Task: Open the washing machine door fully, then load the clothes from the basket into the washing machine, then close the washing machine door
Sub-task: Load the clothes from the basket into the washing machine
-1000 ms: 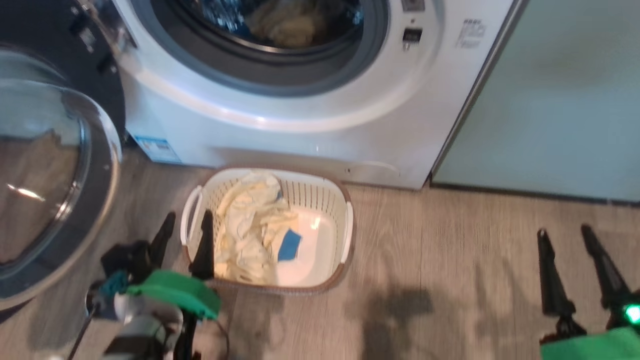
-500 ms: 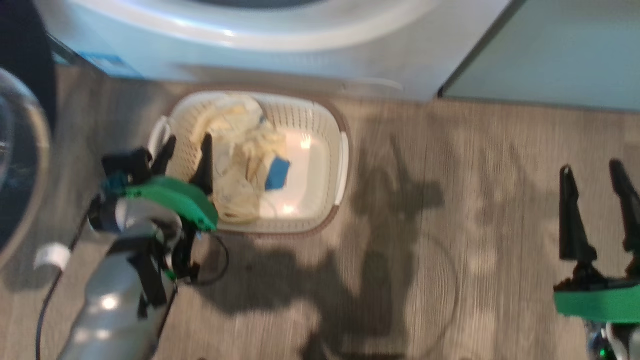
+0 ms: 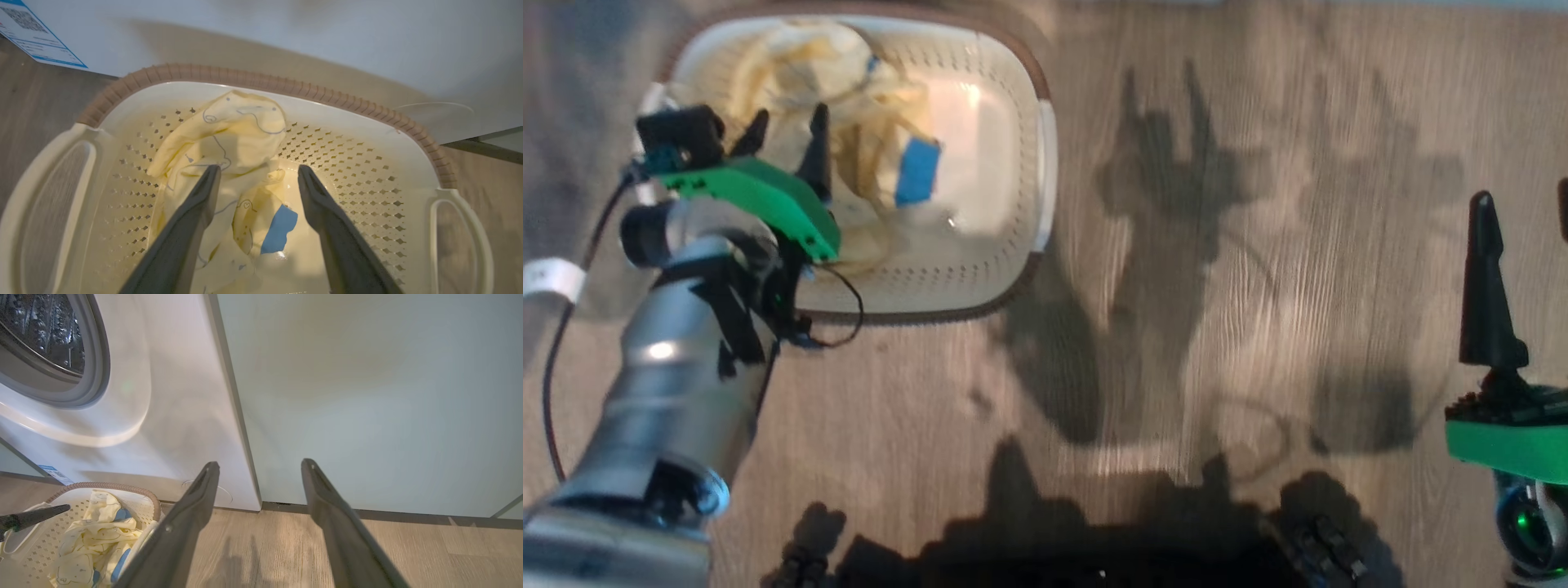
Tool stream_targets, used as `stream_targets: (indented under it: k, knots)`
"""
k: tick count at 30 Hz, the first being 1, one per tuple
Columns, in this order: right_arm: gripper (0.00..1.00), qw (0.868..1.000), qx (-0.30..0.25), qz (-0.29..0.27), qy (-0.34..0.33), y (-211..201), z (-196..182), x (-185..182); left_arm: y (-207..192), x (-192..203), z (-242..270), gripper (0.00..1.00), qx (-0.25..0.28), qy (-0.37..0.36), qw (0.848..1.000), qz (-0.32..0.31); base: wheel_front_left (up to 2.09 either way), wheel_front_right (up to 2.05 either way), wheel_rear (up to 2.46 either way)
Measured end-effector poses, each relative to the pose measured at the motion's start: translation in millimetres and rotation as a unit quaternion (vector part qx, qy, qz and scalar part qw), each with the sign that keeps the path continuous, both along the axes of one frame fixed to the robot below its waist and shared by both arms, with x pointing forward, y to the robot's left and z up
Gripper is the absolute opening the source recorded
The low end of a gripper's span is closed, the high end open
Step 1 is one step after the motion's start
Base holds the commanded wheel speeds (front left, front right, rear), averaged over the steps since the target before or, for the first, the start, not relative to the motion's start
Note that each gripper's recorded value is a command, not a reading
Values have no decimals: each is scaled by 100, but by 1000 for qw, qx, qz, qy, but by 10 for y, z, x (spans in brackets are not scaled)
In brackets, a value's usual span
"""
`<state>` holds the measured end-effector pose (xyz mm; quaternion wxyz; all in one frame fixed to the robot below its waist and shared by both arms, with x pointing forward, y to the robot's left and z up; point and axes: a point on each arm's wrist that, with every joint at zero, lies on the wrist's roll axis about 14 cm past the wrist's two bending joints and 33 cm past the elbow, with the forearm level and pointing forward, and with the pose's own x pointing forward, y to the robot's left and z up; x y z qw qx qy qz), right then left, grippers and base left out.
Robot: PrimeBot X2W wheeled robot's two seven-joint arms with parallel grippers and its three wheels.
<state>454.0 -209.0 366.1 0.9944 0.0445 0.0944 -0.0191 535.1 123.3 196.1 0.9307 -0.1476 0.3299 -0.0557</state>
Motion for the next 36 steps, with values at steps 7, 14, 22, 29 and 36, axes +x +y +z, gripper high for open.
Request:
stream_targets:
  k: [7,14,22,29,36]
  knots:
    - [100,999,-7,-5,32,-58,-279,-24,-90,23,-521,100,7,48,999,-22,0,0,0]
    - [100,999,-14,-6,52,-87,-443,-58,-157,-75,-972,100,5,102,994,-28,0,0,0]
    - [100,998,-3,-2,55,-44,-543,-11,-95,-86,-1493,100,18,159,986,-37,0,0,0]
    - [100,999,-5,-1,49,-38,-485,-9,-151,-196,-1694,44,14,189,981,-44,0,0,0]
    - [100,999,-3,-4,48,-51,-472,-16,-150,-231,-1733,0,12,208,977,-44,0,0,0]
